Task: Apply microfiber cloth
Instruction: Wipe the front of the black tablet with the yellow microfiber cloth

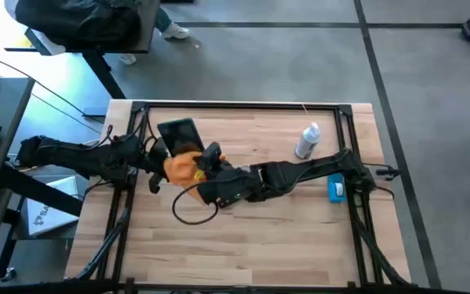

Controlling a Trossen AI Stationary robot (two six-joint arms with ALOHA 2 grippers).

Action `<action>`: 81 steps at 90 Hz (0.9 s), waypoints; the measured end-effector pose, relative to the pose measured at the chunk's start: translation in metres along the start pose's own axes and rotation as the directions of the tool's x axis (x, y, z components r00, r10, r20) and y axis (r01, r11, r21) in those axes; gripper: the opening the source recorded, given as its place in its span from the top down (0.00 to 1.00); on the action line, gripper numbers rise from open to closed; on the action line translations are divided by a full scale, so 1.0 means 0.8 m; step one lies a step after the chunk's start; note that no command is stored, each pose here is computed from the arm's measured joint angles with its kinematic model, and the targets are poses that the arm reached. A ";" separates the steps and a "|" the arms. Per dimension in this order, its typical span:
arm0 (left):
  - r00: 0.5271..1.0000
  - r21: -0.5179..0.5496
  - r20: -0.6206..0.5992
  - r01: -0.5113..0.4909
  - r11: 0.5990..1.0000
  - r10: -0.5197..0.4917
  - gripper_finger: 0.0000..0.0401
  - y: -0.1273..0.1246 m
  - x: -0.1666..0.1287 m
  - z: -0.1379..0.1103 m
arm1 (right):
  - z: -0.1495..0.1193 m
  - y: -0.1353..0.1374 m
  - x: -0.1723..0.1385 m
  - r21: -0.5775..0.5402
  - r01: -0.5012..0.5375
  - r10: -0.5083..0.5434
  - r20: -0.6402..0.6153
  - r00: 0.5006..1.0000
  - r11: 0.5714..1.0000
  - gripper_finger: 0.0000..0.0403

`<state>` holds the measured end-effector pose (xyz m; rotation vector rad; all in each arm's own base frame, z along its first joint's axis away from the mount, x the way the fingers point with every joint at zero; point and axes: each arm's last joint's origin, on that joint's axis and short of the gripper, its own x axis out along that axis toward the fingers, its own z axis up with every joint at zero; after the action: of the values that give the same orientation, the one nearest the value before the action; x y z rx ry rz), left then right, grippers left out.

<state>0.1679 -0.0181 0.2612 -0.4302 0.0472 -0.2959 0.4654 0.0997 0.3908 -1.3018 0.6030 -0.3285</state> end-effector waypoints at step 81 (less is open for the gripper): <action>0.987 0.022 -0.135 0.094 0.995 -0.090 0.99 -0.040 0.029 -0.042 | -0.062 -0.050 -0.039 0.053 0.090 -0.068 -0.327 0.943 0.994 1.00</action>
<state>0.1774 -0.0664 0.2445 -0.3847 0.1546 -0.4156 0.4156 0.0670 0.4293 -1.2171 0.8111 -0.6338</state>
